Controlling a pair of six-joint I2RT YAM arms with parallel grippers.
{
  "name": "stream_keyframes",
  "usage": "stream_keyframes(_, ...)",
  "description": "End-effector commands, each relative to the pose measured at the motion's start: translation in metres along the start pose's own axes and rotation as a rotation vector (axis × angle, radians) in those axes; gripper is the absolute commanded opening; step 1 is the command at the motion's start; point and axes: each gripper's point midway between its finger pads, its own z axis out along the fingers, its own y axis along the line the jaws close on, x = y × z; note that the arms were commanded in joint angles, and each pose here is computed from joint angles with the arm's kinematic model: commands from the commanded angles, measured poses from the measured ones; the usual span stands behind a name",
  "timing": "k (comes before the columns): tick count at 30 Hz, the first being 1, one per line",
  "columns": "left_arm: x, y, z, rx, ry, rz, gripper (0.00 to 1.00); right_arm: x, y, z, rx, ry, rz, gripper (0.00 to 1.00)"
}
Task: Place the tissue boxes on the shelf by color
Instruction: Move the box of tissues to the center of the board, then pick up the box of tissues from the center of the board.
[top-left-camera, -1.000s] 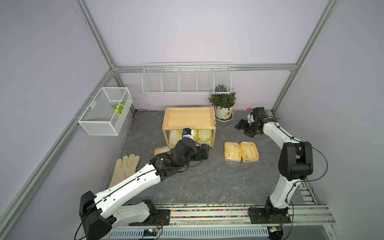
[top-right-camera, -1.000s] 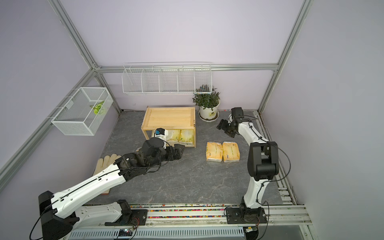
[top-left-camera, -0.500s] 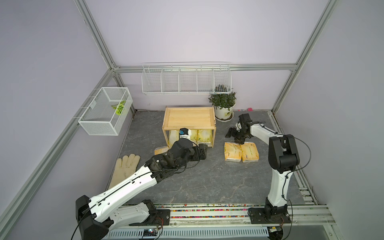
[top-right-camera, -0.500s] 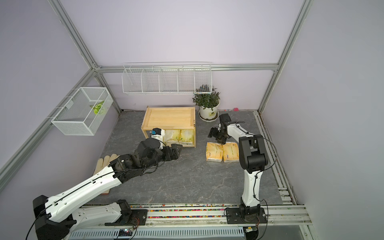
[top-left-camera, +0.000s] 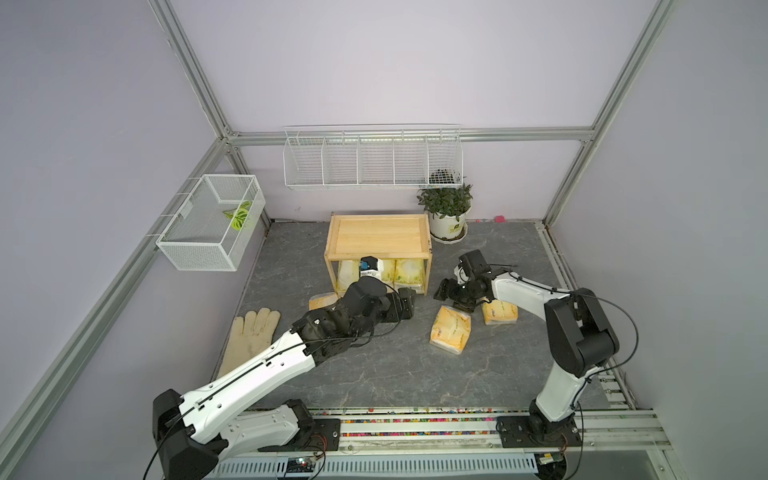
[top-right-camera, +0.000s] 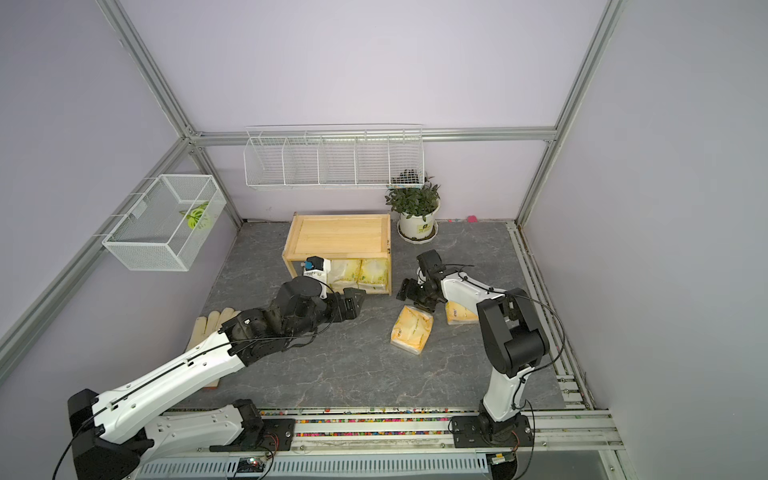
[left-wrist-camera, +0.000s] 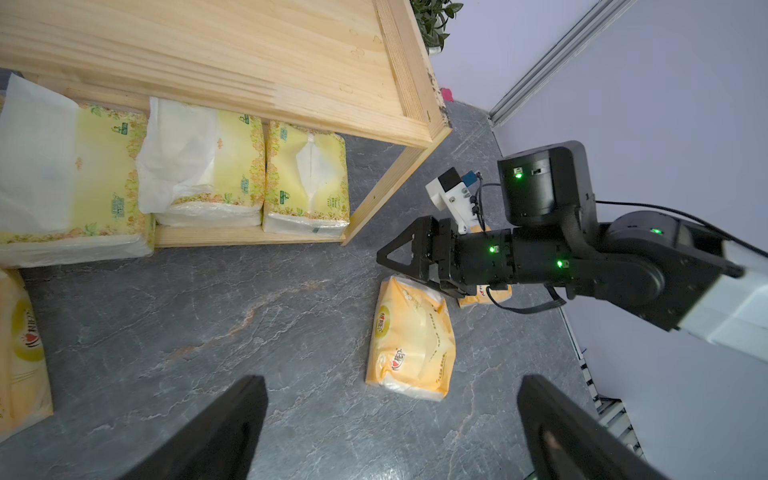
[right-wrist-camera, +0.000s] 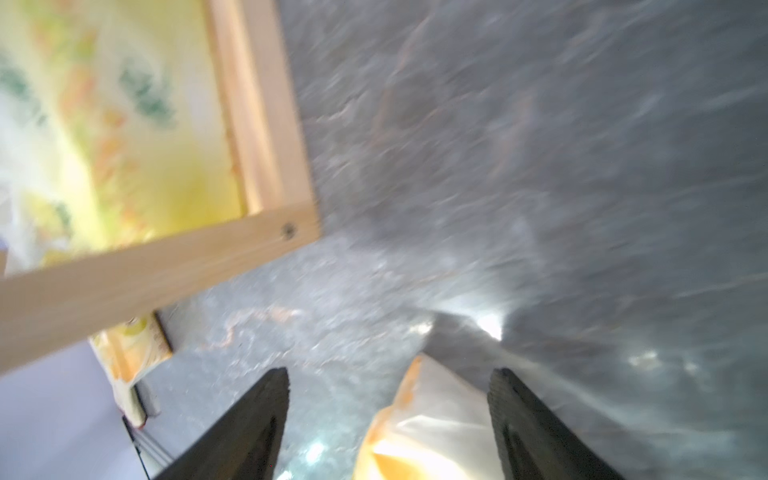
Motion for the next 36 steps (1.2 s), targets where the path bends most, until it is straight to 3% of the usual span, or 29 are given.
stream_keyframes(1,0.014,0.008,0.009,-0.012,0.034,0.019,1.0,-0.007,0.015,-0.016,-0.027,-0.081,0.002,0.8)
stream_keyframes(8,0.042,0.009,0.026,0.055,0.105,0.041,1.0,-0.013,0.031,-0.088,-0.032,-0.224,-0.043,0.83)
stream_keyframes(12,0.064,-0.001,0.038,0.156,0.177,0.047,1.0,0.009,0.018,-0.103,-0.051,-0.216,-0.015,0.85)
stream_keyframes(25,0.11,-0.013,0.086,0.288,0.359,0.043,1.0,0.113,-0.067,-0.08,-0.119,-0.107,0.222,0.9)
stream_keyframes(36,0.132,-0.015,0.124,0.319,0.416,0.003,1.0,0.136,-0.086,-0.054,-0.21,-0.102,0.331,0.94)
